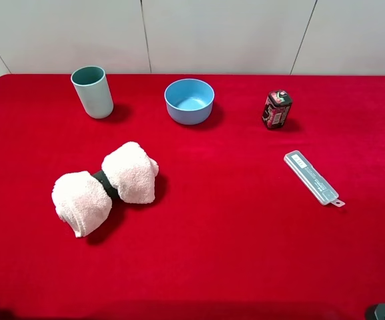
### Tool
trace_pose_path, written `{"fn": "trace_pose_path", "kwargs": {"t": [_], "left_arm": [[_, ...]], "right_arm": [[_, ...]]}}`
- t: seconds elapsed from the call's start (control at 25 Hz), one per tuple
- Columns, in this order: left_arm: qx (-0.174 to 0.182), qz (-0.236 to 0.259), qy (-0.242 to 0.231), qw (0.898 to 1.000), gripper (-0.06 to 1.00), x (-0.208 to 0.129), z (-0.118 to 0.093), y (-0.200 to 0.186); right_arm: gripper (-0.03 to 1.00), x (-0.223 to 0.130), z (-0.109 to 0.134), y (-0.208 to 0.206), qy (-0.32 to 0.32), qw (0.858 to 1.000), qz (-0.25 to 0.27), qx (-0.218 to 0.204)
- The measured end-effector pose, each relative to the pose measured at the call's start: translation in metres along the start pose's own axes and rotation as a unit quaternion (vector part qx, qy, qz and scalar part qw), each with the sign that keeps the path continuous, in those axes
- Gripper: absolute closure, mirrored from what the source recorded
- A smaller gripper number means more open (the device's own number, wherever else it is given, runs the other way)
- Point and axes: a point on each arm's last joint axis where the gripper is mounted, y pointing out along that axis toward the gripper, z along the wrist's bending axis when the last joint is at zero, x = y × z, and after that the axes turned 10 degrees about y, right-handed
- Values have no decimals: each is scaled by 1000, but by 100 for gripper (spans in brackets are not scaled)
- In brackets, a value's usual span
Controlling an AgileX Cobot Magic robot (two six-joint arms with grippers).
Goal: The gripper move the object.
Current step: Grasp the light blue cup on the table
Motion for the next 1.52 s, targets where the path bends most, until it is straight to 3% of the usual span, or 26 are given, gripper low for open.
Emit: {"fn": "trace_pose_path", "kwargs": {"t": [0.32,0.6,1.2,1.52], "left_arm": [[-14,77,8,997,-2,50,7,20],[-29,137,45,989,-2,95,12,53],[-36,169,50,984,0,200,23,124],[-52,190,74,978,0,228,22,170]], "right_arm": [[27,0,0,0,0,1000,0,0],[27,0,0,0,0,1000,0,0],[27,0,0,0,0,1000,0,0],[27,0,0,0,0,1000,0,0]]}}
